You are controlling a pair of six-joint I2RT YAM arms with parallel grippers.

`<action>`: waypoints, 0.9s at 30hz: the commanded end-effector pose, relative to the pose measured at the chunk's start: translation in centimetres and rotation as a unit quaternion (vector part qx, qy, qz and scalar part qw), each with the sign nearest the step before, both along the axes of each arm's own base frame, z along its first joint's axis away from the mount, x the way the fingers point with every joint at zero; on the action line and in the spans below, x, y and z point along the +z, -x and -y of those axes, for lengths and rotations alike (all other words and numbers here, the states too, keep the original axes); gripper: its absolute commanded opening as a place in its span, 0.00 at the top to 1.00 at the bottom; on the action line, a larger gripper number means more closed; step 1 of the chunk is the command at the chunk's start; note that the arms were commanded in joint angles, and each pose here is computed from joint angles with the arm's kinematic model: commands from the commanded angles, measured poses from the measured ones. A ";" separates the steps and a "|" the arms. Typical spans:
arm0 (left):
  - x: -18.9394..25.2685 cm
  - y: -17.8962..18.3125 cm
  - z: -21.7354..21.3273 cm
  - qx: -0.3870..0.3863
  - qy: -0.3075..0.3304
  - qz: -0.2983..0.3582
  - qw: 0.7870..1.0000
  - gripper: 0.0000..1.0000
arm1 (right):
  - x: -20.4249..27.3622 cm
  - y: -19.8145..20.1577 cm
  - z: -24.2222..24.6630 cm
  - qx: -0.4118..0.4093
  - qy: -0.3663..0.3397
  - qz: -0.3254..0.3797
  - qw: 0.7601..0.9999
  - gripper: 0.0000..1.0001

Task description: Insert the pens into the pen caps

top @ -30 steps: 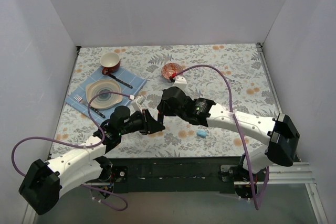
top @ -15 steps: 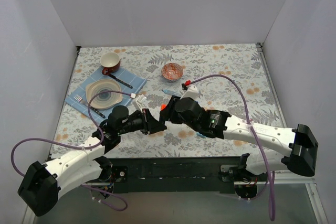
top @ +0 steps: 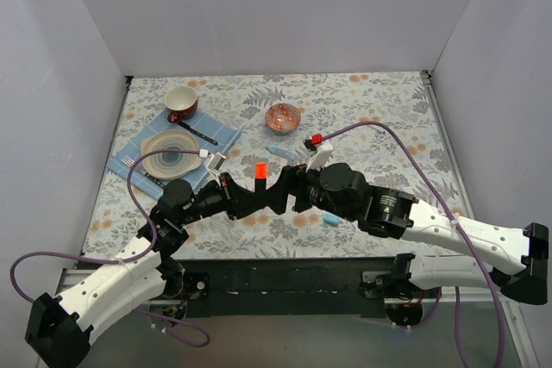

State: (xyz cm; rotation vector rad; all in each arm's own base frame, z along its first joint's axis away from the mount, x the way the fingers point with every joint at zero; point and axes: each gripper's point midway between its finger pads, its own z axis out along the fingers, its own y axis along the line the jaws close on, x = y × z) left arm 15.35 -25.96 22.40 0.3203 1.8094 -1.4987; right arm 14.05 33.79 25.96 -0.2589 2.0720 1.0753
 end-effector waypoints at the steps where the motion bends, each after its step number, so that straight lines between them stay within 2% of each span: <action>1: 1.9 1.1 -0.4 -0.018 0.011 0.034 0.999 1.00 | 6.9 1.3 0.4 0.073 -0.039 0.109 0.991 0.10; 6: 3.7 3.9 -0.5 -0.084 0.021 0.081 0.993 1.00 | 12.1 3.1 1.2 0.142 -0.084 0.207 0.964 0.10; 11: 3.7 4.3 -1.2 -0.106 -0.068 0.084 0.989 1.00 | 16.3 4.7 0.8 0.210 -0.086 0.244 0.943 0.11; 14: 3.3 4.9 -1.5 -0.114 -0.072 0.097 0.986 1.00 | 16.5 4.8 -0.6 0.243 -0.079 0.246 0.935 0.12; 18: 4.2 6.2 -1.6 -0.137 -0.046 0.118 0.982 1.00 | 15.8 4.9 -1.7 0.272 -0.083 0.241 0.928 0.13; 27: 5.7 8.0 -2.3 -0.154 -0.016 0.160 0.975 1.00 | 14.5 5.4 -2.0 0.299 -0.140 0.247 0.911 0.17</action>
